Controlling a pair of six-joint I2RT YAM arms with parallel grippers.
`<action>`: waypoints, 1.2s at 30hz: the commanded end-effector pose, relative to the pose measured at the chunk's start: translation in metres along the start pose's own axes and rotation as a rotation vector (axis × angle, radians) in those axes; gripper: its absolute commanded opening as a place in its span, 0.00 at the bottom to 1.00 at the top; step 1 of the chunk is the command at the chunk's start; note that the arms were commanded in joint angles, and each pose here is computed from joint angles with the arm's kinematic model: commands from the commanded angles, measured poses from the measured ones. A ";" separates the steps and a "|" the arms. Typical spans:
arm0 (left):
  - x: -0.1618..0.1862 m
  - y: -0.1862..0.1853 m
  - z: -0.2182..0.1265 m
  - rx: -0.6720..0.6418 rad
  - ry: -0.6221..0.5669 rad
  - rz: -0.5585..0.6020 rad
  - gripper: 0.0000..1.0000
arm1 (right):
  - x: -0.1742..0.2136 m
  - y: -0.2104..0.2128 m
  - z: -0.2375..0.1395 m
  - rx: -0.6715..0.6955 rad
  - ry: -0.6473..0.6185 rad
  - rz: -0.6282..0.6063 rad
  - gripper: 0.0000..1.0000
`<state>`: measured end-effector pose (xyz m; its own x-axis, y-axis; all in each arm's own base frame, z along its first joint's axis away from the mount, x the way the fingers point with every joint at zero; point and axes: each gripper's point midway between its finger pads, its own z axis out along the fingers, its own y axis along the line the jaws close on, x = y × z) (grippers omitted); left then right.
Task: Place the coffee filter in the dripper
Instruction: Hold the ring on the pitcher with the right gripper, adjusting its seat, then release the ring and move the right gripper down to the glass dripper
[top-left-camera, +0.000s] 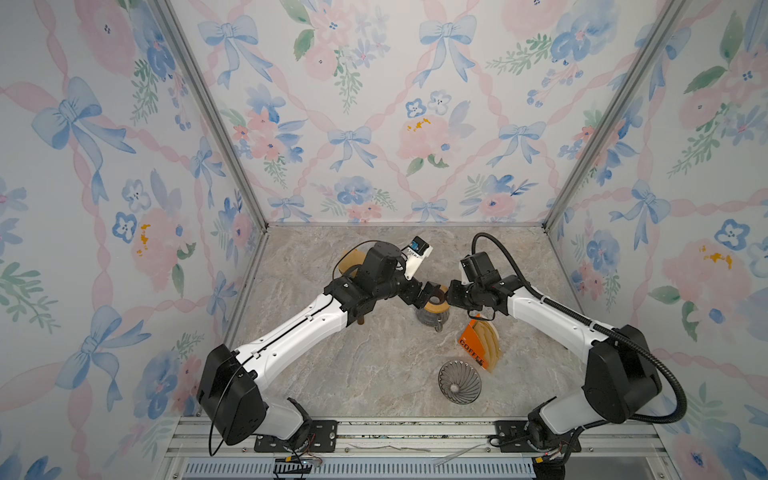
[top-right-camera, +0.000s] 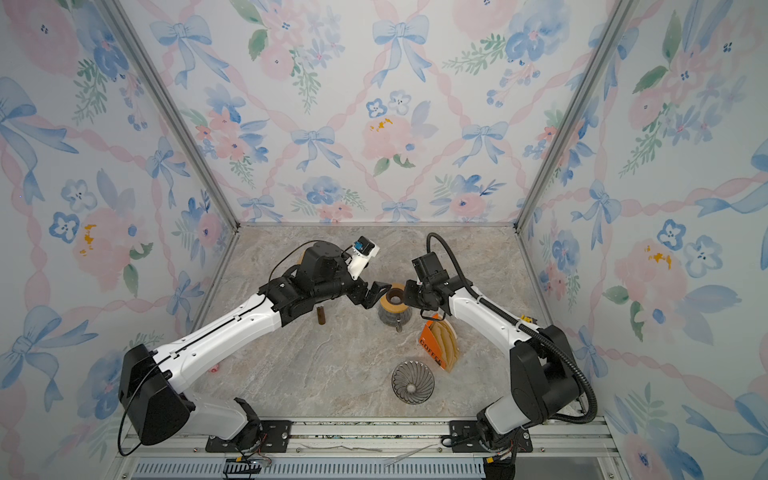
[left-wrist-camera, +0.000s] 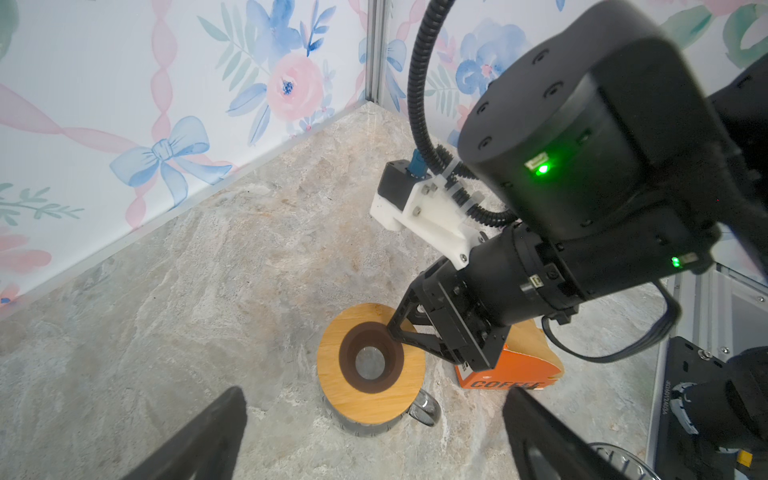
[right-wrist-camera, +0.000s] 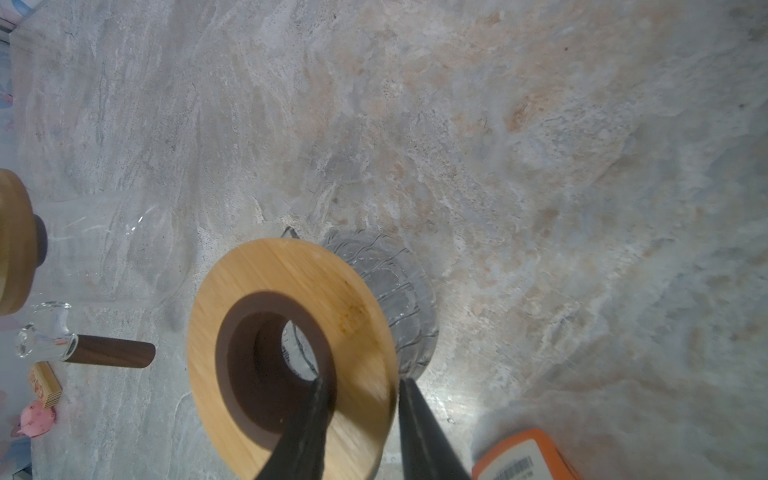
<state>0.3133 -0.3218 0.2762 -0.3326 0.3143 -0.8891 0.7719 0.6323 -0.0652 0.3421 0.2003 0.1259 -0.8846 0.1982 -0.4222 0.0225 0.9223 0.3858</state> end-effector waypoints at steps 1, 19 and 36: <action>-0.002 -0.004 -0.007 0.006 -0.016 0.020 0.98 | 0.000 0.004 0.000 -0.002 0.002 -0.013 0.32; -0.017 -0.025 -0.026 0.106 -0.051 0.029 0.98 | 0.019 0.012 -0.047 -0.073 -0.104 -0.112 0.36; 0.018 -0.065 -0.054 0.332 0.021 0.048 0.98 | 0.097 0.020 -0.092 -0.099 -0.151 -0.304 0.44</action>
<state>0.2481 -0.3196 0.2970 -0.3080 0.3276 -0.8932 0.8904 0.4300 -0.1494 0.2243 0.2214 0.1787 -0.7623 -0.0131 -0.6471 -0.3079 0.8867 0.3449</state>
